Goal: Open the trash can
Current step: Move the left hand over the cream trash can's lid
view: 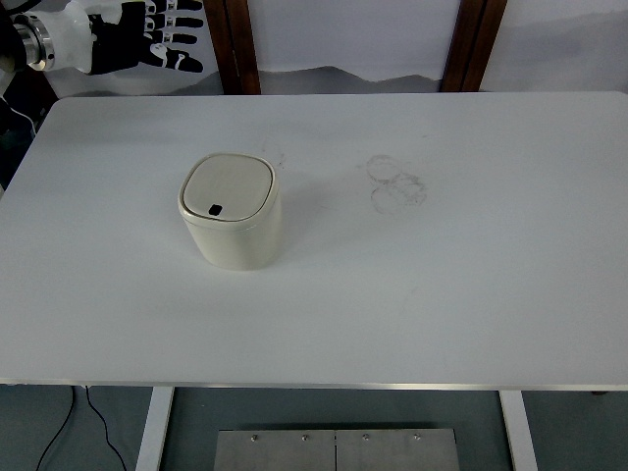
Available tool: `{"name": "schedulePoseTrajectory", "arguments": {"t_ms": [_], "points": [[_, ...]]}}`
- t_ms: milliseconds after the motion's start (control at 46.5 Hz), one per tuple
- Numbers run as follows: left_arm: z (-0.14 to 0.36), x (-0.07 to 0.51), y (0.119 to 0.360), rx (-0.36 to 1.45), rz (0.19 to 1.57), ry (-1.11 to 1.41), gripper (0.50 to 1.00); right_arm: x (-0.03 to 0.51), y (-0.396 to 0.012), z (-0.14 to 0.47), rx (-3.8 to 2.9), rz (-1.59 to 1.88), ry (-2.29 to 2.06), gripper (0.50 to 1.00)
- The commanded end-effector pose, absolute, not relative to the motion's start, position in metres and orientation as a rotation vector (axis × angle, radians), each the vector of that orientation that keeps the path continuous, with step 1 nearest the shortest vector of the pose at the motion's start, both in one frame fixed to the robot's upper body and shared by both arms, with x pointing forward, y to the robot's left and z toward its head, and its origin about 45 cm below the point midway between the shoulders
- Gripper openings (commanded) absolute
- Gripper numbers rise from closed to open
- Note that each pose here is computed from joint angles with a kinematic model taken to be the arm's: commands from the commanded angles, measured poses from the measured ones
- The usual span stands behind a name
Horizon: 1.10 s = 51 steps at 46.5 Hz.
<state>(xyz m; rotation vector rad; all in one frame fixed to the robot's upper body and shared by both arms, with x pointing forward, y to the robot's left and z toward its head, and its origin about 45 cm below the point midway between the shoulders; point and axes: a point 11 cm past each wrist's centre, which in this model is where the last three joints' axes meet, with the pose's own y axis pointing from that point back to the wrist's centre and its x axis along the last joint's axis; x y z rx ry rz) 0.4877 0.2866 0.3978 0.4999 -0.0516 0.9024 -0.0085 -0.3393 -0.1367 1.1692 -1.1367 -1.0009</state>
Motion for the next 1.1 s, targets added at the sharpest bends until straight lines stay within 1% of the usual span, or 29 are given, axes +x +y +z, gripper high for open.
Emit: {"name": "schedulePoseTrajectory", "arguments": {"t_ms": [0,172,409,732,1076], "points": [[0.397,0.485,0.284,0.572,0.862,-0.096,1.0,-0.008,-0.339,-0.137,1.169,-1.0,-1.137,0.995],[0.396,0.474,0.27,0.697,0.745,-0.164,1.0,-0.008,-0.339,-0.137,1.169,-1.0,-1.137,0.995],[0.402,0.463,0.249,0.81,0.59,-0.227,1.0,-0.008,-0.339,-0.137,1.169,-1.0,-1.137,0.995],[0.395,0.453,0.242,0.926,0.505,-0.325,1.0,-0.008,-0.339,-0.137,1.169,-1.0,-1.137,0.995],[0.392,0.444,0.219,0.982,0.406,-0.41,1.0,-0.008,-0.339,-0.137,1.17,-1.0,-1.138,0.995]]}}
